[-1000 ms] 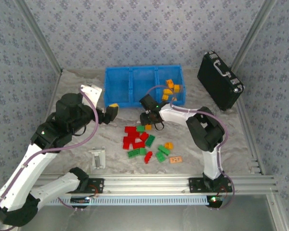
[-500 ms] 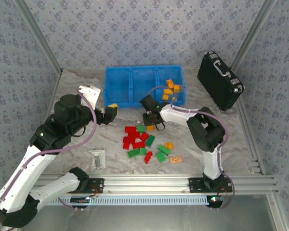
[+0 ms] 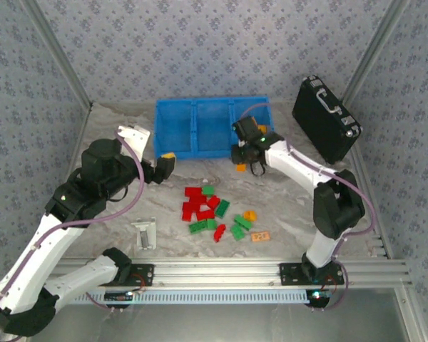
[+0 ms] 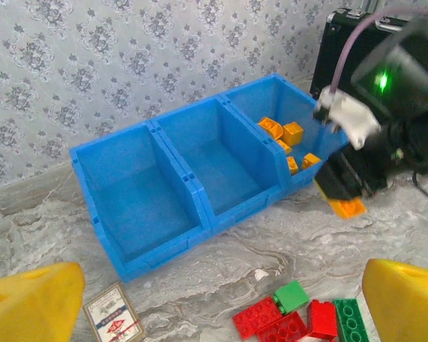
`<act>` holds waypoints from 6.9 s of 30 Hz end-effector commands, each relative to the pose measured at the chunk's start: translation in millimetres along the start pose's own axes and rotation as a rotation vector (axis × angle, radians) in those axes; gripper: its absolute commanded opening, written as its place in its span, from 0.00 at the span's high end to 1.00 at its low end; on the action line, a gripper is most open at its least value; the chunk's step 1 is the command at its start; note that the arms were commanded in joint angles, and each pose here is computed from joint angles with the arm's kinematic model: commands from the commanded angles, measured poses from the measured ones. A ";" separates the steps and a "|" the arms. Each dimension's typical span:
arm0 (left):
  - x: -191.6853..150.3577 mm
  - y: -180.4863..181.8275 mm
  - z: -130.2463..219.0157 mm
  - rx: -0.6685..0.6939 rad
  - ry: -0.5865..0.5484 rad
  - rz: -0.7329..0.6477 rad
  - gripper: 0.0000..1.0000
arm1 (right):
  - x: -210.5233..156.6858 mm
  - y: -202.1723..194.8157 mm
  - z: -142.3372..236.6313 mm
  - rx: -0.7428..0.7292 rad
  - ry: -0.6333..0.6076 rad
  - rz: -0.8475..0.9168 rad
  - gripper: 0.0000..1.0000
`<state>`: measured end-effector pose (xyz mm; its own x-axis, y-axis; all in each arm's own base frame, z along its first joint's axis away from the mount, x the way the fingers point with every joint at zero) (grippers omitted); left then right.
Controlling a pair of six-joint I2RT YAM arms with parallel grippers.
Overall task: Sort the legos into containers by color
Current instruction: Place the lego in the container, then pick up the lego from the bottom-center of the table, then place the lego in the container, then pick up the lego from the center of the table.
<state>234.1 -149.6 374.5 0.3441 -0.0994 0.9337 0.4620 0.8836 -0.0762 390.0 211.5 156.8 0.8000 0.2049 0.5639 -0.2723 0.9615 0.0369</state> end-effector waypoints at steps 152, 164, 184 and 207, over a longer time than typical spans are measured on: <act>-163.4 -35.3 -153.1 -0.117 0.502 0.040 0.00 | 56.1 -24.0 89.2 0.132 -0.344 0.173 0.01; -204.6 -69.0 -197.4 0.011 0.664 0.168 0.00 | -34.5 -13.4 95.0 0.231 -0.236 0.047 0.01; -263.3 -71.0 -226.9 0.275 0.795 0.271 0.23 | -102.3 -11.4 129.0 0.334 -0.271 0.000 0.01; -262.0 -74.6 -225.7 0.361 0.798 0.242 0.63 | -100.2 -19.7 129.7 0.359 -0.302 -0.042 0.01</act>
<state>293.2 -294.9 49.7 0.9278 -0.0605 0.3680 0.0741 0.9970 -0.0229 247.7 147.4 206.5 0.6352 0.0698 0.7692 -0.4510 0.8420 0.2960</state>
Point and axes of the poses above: each hand's point on the last joint's axis, 136 mm out from that joint toward the fingers, its own z axis back along the fingers, its own y axis along the line the jaws close on, x = y × z, the point moved 1 cm from there along z, back along the fingers, and after that the axes turned 5 degrees about z, right-handed, at the moved point
